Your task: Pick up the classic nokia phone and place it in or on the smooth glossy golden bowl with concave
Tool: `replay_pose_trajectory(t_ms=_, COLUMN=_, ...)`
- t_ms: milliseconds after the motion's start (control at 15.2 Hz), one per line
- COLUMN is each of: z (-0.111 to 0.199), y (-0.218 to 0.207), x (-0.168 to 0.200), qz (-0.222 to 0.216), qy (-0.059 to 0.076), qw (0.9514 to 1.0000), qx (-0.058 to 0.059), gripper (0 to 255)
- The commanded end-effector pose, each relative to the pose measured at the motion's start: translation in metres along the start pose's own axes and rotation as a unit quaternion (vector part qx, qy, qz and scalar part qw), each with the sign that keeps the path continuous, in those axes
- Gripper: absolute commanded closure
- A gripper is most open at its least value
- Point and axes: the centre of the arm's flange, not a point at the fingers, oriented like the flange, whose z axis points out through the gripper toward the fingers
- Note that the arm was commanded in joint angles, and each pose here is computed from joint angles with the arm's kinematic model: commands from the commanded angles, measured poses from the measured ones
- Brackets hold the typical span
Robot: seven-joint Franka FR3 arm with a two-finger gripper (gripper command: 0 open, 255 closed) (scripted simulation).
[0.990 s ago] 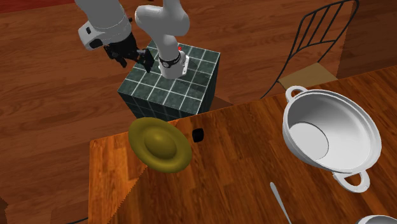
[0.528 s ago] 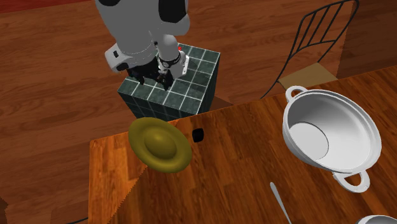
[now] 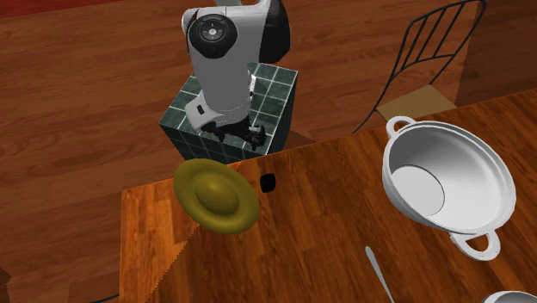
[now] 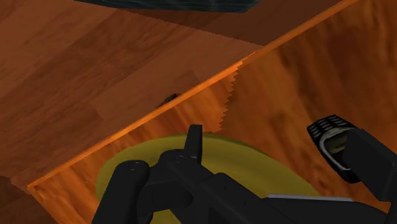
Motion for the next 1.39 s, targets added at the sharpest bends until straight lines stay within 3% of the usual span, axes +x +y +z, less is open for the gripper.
replay_pose_trajectory(t_ms=0, z=0.010, y=-0.022, x=0.009, qz=0.003, qy=0.005, qw=1.0000, qx=0.000, gripper=0)
replay_pose_trajectory(t_ms=462, z=0.042, y=-0.100, x=0.042, qz=0.010, qy=0.020, qw=0.9997, qx=-0.002, gripper=0)
replay_pose_trajectory(t_ms=990, z=0.082, y=-0.101, x=0.044, qz=0.010, qy=0.020, qw=0.9997, qx=-0.002, gripper=0)
replay_pose_trajectory(t_ms=1320, z=0.082, y=-0.101, x=0.044, qz=0.010, qy=0.020, qw=0.9997, qx=-0.002, gripper=0)
